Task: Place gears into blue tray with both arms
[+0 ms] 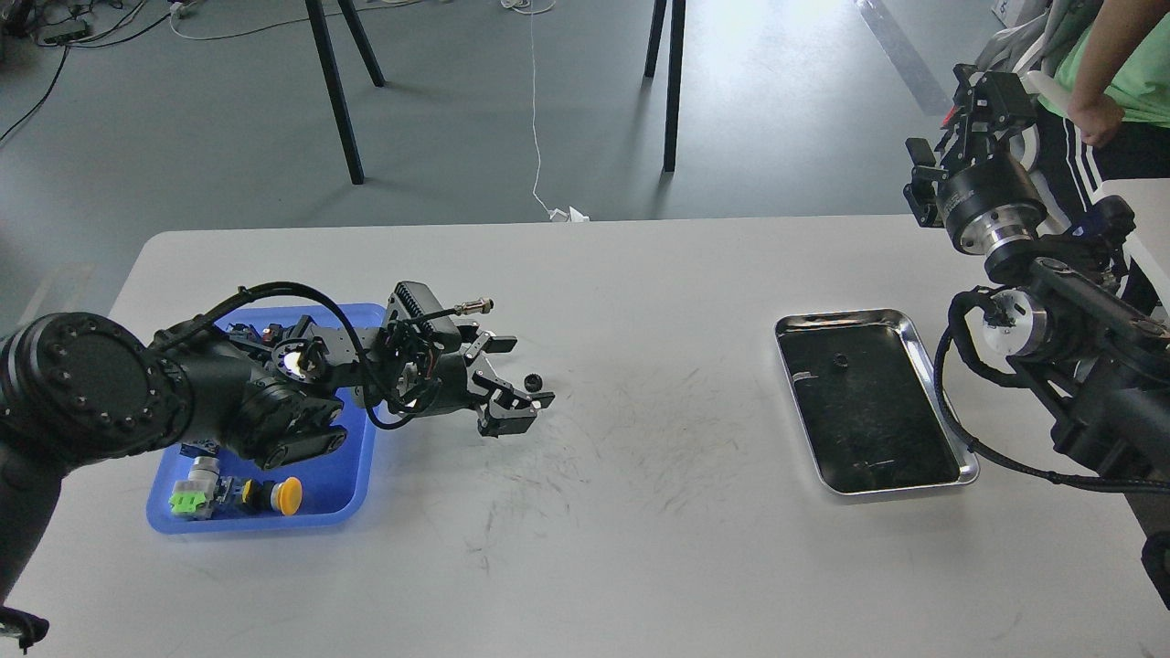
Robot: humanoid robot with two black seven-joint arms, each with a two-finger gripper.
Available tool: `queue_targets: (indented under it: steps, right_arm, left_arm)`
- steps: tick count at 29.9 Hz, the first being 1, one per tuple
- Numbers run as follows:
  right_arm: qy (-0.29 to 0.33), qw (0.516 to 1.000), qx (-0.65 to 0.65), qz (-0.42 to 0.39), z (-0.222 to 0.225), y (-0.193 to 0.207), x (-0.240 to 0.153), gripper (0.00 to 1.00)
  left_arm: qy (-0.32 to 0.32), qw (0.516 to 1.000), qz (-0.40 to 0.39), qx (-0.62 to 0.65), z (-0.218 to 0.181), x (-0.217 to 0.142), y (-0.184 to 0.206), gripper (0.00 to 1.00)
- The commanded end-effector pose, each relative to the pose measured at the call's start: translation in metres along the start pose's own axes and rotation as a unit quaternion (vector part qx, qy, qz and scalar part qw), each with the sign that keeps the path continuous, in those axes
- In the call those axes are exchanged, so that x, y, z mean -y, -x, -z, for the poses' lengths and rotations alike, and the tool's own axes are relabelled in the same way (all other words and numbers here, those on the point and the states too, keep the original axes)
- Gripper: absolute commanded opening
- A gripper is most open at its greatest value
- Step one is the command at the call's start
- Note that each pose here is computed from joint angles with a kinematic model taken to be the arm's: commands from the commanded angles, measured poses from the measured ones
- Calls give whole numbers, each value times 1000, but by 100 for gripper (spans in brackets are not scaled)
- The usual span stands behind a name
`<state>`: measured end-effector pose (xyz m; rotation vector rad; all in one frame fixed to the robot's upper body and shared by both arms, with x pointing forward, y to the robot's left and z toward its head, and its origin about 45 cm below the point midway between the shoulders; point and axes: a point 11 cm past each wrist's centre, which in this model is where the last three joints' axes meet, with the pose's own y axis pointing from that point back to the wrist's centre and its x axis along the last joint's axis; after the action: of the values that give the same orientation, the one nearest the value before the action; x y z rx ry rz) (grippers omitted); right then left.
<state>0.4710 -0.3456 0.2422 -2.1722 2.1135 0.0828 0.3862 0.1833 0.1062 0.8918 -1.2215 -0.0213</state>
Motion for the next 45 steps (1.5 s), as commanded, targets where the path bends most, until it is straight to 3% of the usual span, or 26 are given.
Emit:
queue_targets:
  steps: [1, 7, 20, 29, 45]
  right_arm:
    - [1, 1000, -1, 0, -1, 0, -1, 94]
    - [2, 1000, 0, 2, -2, 2, 0, 94]
    - [3, 1000, 1, 5, -3, 4, -1, 94]
    - [4, 1000, -1, 6, -4, 4, -1, 94]
    - [8, 1000, -1, 6, -8, 4, -3, 94]
  left_arm:
    - [-4, 1000, -9, 3, 2, 0, 0, 94]
    - [-1, 1000, -28, 14, -1, 0, 0, 88]
    - [2, 1000, -27, -3, -7, 2, 10, 87]
    - [-9, 999, -31, 4, -4, 9, 14, 77]
    - [-7, 1000, -28, -9, -10, 11, 23, 77]
